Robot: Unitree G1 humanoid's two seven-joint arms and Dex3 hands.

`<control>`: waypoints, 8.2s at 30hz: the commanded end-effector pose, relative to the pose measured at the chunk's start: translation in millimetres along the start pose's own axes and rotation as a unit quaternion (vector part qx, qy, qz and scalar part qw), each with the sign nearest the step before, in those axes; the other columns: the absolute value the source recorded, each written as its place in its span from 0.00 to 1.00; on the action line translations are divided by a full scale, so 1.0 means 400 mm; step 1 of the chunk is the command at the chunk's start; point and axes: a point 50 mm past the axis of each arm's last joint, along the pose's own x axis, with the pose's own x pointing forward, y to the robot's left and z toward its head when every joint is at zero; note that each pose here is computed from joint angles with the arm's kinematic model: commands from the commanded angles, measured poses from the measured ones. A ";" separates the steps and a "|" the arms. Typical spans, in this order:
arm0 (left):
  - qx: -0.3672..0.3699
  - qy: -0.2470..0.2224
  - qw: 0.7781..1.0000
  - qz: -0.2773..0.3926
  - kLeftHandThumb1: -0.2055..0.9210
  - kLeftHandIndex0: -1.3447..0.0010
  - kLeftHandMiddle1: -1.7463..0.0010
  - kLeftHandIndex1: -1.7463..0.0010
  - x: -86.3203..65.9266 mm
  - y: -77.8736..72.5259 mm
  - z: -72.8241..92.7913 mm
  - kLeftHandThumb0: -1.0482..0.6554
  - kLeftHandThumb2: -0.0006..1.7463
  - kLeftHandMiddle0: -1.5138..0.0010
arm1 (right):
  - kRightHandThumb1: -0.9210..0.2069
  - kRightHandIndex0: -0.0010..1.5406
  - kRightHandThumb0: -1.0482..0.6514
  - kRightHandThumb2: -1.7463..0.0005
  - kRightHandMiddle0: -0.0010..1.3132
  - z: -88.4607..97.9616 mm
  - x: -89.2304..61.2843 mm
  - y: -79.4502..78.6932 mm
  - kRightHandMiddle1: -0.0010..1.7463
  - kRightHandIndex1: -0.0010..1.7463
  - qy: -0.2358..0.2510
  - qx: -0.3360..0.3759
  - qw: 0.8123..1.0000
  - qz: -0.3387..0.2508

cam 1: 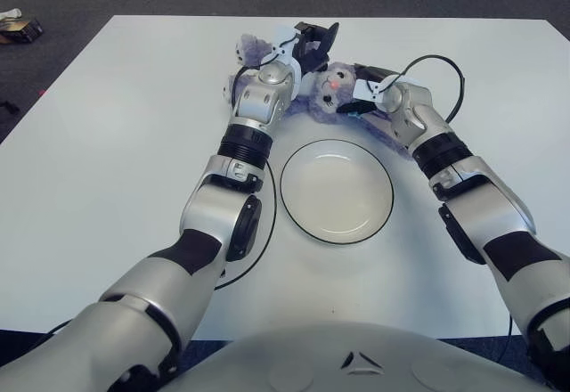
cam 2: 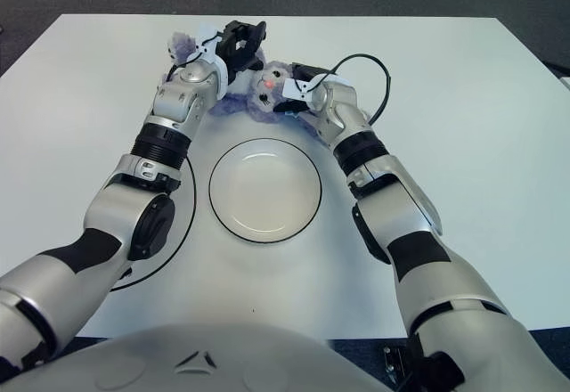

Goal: Put the doll into the plate.

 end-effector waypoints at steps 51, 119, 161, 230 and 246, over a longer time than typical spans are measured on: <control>0.008 0.010 1.000 0.010 1.00 0.95 0.00 0.08 0.008 0.010 -0.033 0.61 0.30 0.83 | 0.15 0.34 0.69 0.71 0.37 -0.034 -0.002 0.084 0.47 0.80 -0.019 0.126 0.989 -0.070; 0.281 -0.194 0.936 0.081 1.00 0.88 0.07 0.08 -0.084 0.165 0.014 0.57 0.27 0.84 | 0.47 0.36 0.88 0.30 0.56 -0.161 -0.126 -0.010 1.00 1.00 -0.036 0.078 0.988 -0.131; 0.688 -0.290 0.661 -0.075 1.00 0.81 1.00 0.95 -0.043 0.132 -0.037 0.02 0.02 0.91 | 0.49 0.37 0.88 0.29 0.57 -0.152 -0.151 -0.019 1.00 1.00 -0.059 0.119 0.984 -0.122; 0.766 -0.095 0.589 -0.239 0.90 0.83 0.43 0.76 0.005 0.045 0.025 0.14 0.00 0.91 | 0.51 0.38 0.88 0.27 0.58 -0.134 -0.159 -0.045 1.00 1.00 -0.060 0.103 0.983 -0.137; 0.762 -0.073 0.595 -0.245 0.91 0.81 0.44 0.79 0.006 0.052 0.000 0.15 0.00 0.91 | 0.52 0.38 0.88 0.27 0.58 -0.133 -0.168 -0.055 1.00 1.00 -0.055 0.108 0.982 -0.147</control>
